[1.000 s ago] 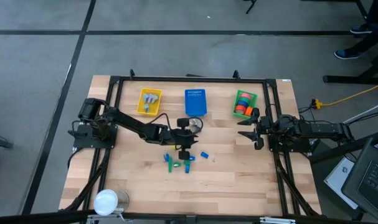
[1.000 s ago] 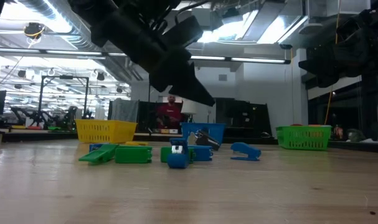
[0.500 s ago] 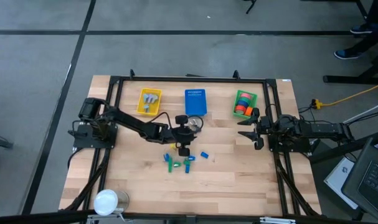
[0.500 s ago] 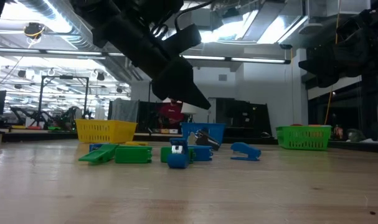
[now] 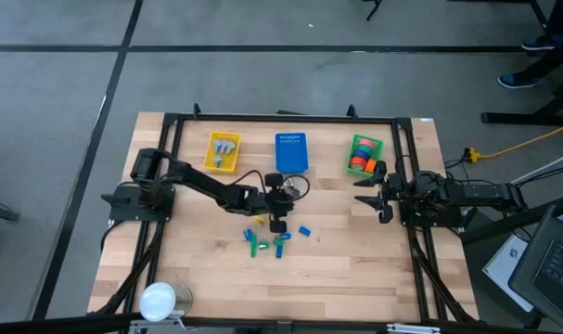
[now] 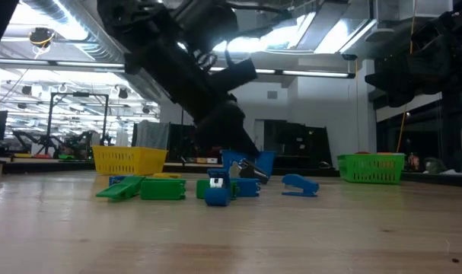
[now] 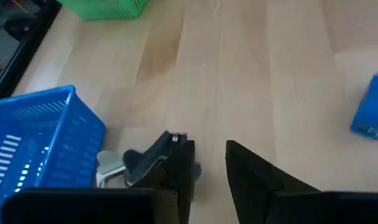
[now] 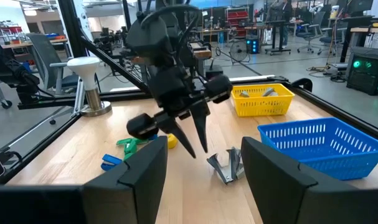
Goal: Pick and place Stapler, Stapler remover, tape
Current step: Put the black staple remover into the yellow basket
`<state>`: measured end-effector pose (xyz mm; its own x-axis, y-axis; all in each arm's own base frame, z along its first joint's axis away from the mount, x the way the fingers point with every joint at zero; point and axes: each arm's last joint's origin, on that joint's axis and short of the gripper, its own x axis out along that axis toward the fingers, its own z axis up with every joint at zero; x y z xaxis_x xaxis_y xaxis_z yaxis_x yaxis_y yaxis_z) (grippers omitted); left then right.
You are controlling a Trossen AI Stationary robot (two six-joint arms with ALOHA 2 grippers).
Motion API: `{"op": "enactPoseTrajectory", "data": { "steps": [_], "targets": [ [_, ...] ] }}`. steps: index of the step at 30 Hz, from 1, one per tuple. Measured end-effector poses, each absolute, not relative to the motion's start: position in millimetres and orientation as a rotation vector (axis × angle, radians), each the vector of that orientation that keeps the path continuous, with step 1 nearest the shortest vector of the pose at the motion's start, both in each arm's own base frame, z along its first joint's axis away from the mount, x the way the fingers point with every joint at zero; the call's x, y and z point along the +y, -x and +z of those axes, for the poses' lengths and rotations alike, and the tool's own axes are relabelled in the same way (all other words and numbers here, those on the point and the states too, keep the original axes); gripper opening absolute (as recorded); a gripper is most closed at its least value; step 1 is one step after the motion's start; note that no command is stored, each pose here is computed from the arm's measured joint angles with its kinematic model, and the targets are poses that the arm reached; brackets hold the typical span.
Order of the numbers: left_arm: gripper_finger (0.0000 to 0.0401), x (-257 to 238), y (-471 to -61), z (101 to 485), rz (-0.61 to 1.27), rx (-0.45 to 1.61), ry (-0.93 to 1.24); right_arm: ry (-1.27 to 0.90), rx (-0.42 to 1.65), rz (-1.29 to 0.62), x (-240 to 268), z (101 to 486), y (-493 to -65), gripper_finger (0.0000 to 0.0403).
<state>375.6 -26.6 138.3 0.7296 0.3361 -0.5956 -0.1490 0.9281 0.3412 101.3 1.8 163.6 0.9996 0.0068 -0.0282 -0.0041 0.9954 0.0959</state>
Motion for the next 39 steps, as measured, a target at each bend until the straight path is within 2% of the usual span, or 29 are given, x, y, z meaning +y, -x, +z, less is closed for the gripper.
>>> {"op": "enactPoseTrajectory", "data": {
  "steps": [4, 13, 18, 24, 32, 39],
  "targets": [
    [0.0091, -25.1, -379.3, 133.0, 0.261, 0.724, -0.314, -0.096, 0.028, 0.005, 1.7, 163.6, -101.3, 0.021],
    [0.0159, -22.2, -376.5, 126.1, 0.304, 0.778, -0.34, -0.096, 0.028, 0.005, 1.8, 163.7, -101.3, 0.0211],
    [0.017, -22.3, -376.0, 124.4, 0.295, 0.79, -0.355, -0.096, 0.028, 0.005, 1.8, 163.6, -101.3, 0.0211],
    [0.0138, -22.2, -378.8, 110.0, 0.301, 0.806, -0.385, -0.096, 0.028, 0.005, 1.8, 163.6, -101.3, 0.0211],
    [0.0036, -30.9, -379.6, 102.5, 0.383, 0.8, -0.476, -0.096, 0.028, 0.005, 1.7, 163.7, -101.3, 0.0211],
    [0.0031, -31.9, -379.2, 104.2, 0.401, 0.788, -0.478, -0.096, 0.028, 0.005, 1.8, 163.7, -101.2, 0.0211]
  ]
}}
